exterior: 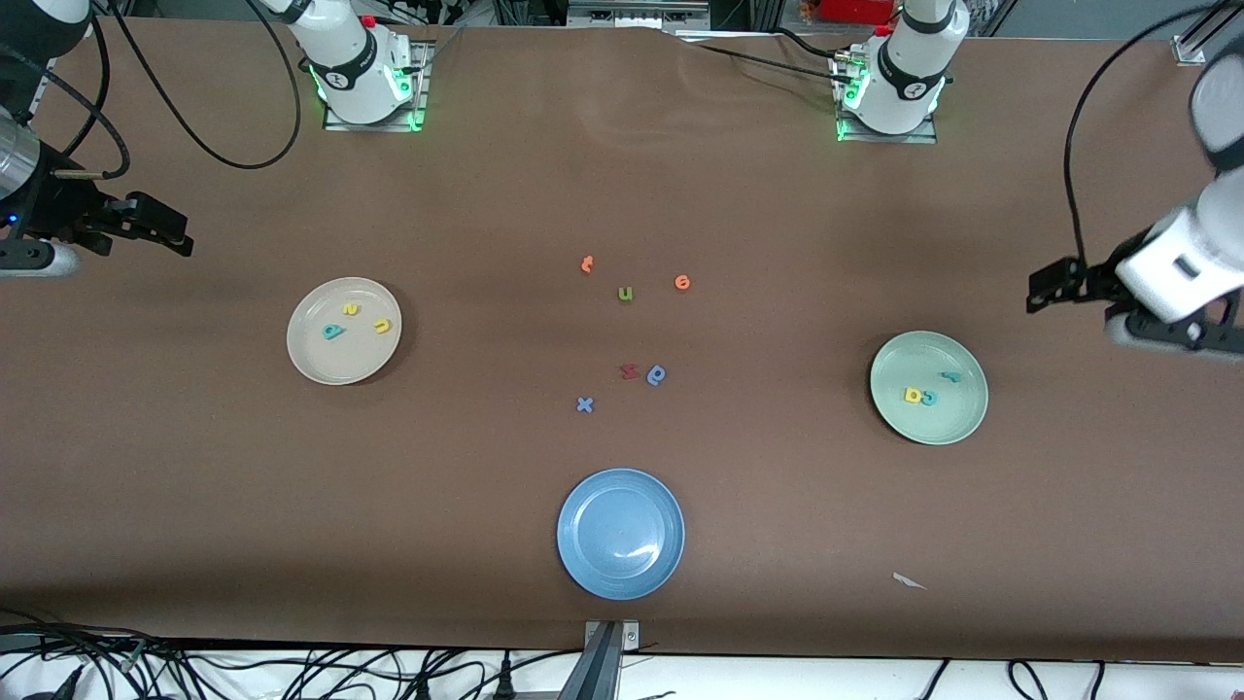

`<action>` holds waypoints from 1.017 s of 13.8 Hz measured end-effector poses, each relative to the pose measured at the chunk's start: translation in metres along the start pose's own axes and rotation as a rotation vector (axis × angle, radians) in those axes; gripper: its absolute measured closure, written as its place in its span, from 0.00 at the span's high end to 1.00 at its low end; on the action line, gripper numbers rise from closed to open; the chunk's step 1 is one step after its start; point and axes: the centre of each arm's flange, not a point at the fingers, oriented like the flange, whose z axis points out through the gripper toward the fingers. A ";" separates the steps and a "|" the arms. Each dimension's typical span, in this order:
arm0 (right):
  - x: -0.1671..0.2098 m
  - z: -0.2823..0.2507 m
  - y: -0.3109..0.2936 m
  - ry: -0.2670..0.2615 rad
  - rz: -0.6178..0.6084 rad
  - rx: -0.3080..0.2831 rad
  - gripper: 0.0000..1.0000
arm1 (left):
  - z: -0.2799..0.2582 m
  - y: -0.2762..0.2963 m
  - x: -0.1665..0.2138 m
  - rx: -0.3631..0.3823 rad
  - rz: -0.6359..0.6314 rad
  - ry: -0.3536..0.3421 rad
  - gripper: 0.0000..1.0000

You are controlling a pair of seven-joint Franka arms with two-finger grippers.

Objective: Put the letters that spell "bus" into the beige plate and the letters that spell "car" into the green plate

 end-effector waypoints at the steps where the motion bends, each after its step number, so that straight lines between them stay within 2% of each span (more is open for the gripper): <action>1: 0.000 0.000 0.001 -0.001 0.002 0.000 1.00 | -0.014 0.004 -0.007 0.003 -0.001 0.023 1.00; 5: 0.000 0.002 0.004 -0.002 0.007 0.000 1.00 | -0.036 0.003 -0.019 0.008 -0.018 0.061 1.00; 14: 0.000 0.003 0.003 -0.003 0.005 0.000 1.00 | -0.034 0.000 -0.029 0.003 -0.025 0.032 1.00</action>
